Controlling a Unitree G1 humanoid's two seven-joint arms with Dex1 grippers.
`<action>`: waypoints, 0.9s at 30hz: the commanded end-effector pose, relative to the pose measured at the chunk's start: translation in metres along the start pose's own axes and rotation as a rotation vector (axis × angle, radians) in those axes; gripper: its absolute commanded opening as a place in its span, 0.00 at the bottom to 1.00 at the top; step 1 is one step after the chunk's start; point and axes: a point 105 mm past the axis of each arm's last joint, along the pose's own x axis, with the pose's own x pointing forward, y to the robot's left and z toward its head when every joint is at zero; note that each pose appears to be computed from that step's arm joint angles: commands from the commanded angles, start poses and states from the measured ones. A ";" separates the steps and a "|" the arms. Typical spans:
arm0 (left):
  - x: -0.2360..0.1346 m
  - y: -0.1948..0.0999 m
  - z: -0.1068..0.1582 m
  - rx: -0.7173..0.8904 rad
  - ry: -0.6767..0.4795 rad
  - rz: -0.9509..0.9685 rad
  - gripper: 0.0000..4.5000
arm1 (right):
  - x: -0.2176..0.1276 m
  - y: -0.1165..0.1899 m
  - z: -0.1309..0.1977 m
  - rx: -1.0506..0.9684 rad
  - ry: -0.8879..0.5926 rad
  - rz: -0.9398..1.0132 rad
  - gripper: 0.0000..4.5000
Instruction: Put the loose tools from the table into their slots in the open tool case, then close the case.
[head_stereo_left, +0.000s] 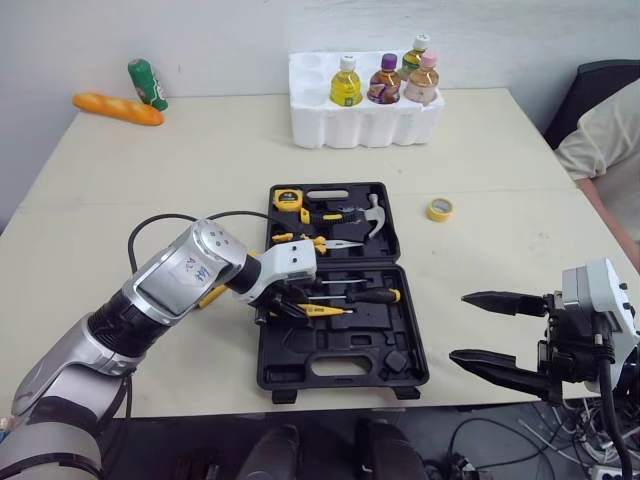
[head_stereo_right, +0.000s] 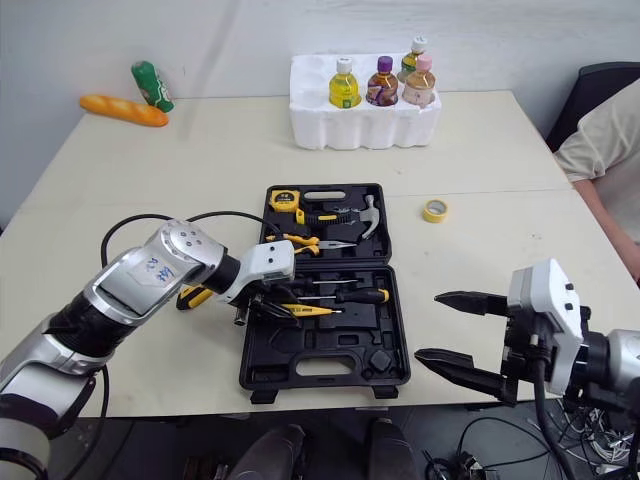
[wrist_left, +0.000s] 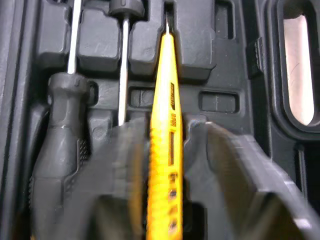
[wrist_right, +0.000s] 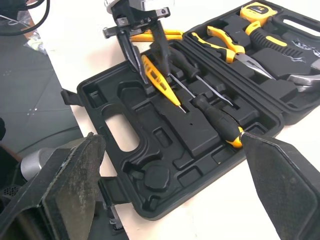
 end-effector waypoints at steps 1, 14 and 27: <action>-0.023 0.002 0.022 0.037 -0.110 0.014 0.83 | -0.001 0.007 0.006 -0.041 -0.017 0.013 1.00; -0.004 0.006 0.006 0.219 -0.539 -0.018 0.01 | 0.003 0.008 0.004 -0.064 -0.023 0.052 1.00; 0.028 0.009 -0.027 0.240 -0.368 0.006 0.01 | 0.005 0.010 -0.001 -0.068 -0.012 0.069 1.00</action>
